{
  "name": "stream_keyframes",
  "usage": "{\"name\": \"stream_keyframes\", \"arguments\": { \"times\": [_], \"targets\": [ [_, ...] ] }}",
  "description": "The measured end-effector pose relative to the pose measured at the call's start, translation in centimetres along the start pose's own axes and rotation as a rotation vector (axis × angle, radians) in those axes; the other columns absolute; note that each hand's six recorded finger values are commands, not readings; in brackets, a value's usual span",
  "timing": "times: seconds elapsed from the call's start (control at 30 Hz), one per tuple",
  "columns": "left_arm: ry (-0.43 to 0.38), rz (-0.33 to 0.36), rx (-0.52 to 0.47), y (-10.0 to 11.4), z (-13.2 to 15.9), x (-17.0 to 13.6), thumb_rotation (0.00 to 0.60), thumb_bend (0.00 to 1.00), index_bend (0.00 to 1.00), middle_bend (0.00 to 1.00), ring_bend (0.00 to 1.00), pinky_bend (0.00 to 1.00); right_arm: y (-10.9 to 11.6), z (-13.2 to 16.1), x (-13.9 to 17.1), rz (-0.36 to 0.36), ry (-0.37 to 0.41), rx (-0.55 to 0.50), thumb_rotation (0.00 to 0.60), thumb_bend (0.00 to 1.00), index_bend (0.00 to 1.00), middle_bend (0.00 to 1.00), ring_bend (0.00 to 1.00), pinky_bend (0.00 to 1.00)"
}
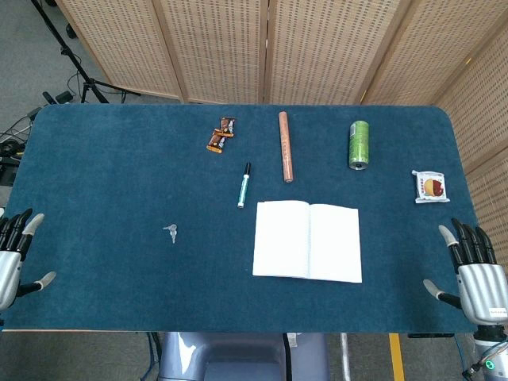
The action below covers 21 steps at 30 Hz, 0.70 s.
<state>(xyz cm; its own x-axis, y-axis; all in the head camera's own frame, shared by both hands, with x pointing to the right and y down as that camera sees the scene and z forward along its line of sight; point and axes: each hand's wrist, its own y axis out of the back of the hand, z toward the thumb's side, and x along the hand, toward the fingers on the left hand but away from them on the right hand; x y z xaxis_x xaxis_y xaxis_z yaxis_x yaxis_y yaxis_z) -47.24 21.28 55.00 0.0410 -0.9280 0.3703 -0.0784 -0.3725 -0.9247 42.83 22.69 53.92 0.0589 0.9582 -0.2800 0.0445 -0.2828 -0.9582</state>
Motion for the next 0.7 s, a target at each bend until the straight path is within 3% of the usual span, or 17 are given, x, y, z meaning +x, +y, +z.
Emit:
{"name": "stream_keyframes", "arguments": {
  "times": [0.3,0.5,0.7],
  "targets": [
    [-0.002,0.0,0.025,-0.3,-0.3,-0.2,0.6,0.0,0.0,0.0,0.0,0.0,-1.4,0.6,-0.4,0.067,0.025,0.005,0.6,0.0,0.0,0.0,0.0,0.0],
    [-0.005,0.007,-0.001,0.0,0.1,-0.2,0.6,0.0,0.0,0.0,0.0,0.0,-2.7,2.5,-1.7,0.144,0.108,-0.005,0.6,0.0,0.0,0.0,0.0,0.0],
    [0.003,0.017,-0.018,0.6,0.1,-0.2,0.6,0.0,0.0,0.0,0.0,0.0,-4.7,6.0,-3.2,0.25,0.248,0.009,0.6,0.0,0.0,0.0,0.0,0.0]
  ]
}}
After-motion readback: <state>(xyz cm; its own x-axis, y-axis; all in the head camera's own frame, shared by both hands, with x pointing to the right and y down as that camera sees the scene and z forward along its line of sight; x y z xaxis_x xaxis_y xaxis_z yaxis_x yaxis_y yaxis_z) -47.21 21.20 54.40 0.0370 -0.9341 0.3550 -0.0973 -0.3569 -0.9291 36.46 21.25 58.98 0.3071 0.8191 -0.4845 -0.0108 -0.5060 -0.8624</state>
